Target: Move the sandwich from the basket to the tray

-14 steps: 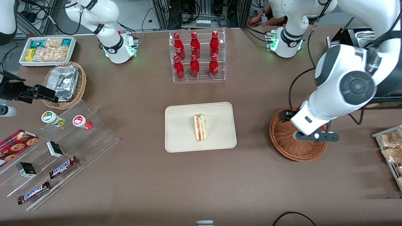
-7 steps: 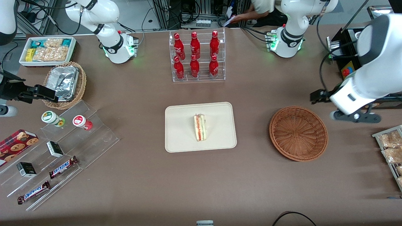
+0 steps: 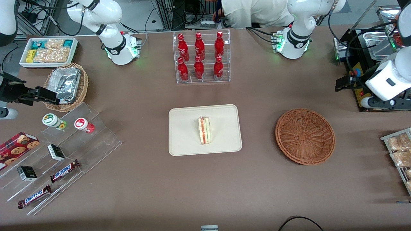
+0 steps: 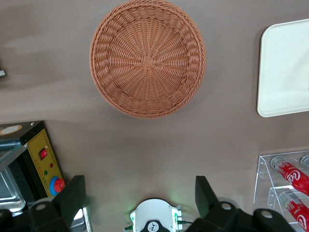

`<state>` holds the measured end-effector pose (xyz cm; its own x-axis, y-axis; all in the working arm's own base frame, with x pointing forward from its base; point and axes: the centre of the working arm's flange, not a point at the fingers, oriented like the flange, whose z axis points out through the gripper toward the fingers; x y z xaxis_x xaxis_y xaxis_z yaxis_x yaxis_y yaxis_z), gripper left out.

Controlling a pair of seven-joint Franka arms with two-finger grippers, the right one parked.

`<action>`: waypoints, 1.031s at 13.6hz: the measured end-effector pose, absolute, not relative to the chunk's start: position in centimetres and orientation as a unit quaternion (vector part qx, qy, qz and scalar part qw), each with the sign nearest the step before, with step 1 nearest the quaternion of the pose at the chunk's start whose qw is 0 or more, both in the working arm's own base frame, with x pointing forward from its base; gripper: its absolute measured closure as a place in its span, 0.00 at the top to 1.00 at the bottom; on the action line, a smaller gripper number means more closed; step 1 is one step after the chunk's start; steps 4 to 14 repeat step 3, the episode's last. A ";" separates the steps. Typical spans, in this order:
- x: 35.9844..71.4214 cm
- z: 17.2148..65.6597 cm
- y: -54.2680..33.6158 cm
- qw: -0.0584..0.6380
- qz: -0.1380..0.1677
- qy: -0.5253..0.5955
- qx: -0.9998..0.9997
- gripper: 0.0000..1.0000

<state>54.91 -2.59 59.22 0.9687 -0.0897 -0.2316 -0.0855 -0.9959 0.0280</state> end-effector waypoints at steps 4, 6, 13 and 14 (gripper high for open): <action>54.1 60.5 -2.0 0.011 -0.117 -0.038 0.992 1.00; 54.1 60.5 -2.0 0.011 -0.117 -0.038 0.992 1.00; 54.1 60.5 -2.0 0.011 -0.117 -0.038 0.992 1.00; 54.1 60.5 -2.0 0.011 -0.117 -0.038 0.992 1.00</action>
